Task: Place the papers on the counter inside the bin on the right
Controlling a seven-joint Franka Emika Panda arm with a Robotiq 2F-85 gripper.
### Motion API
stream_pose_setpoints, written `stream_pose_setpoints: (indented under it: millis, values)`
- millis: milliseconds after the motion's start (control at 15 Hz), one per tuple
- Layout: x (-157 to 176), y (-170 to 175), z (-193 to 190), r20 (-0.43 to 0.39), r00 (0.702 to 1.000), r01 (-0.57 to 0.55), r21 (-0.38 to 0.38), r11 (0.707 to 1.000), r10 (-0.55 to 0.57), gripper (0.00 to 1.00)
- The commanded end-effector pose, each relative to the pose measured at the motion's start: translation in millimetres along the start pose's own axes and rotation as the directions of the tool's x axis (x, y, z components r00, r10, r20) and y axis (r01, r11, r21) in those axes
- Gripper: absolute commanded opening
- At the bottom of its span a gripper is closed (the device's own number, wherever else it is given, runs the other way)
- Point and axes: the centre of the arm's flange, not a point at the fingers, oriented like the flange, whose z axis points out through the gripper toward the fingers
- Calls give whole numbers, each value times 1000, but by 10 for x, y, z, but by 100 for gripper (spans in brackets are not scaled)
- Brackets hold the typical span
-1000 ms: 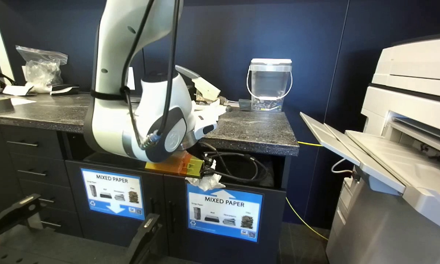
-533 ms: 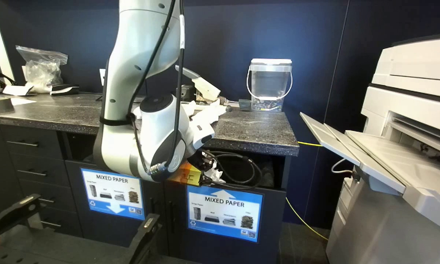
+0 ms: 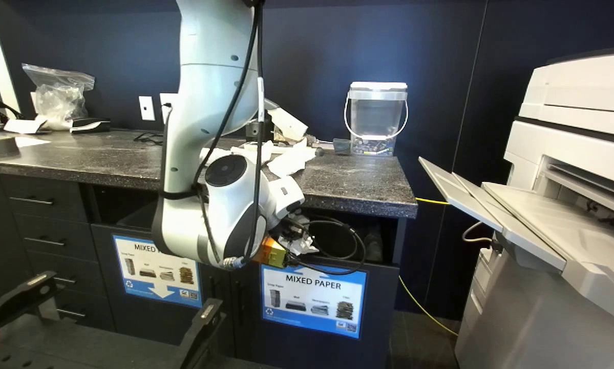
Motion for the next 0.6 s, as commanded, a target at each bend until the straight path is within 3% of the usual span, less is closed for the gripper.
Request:
stream_pose_setpoints:
  millis: [0, 533]
  values:
    - [-54, 2, 336, -80, 996, -36, -24, 999, 34, 14]
    - [64, 73, 553, -150, 986, -77, -46, 996, 69, 14]
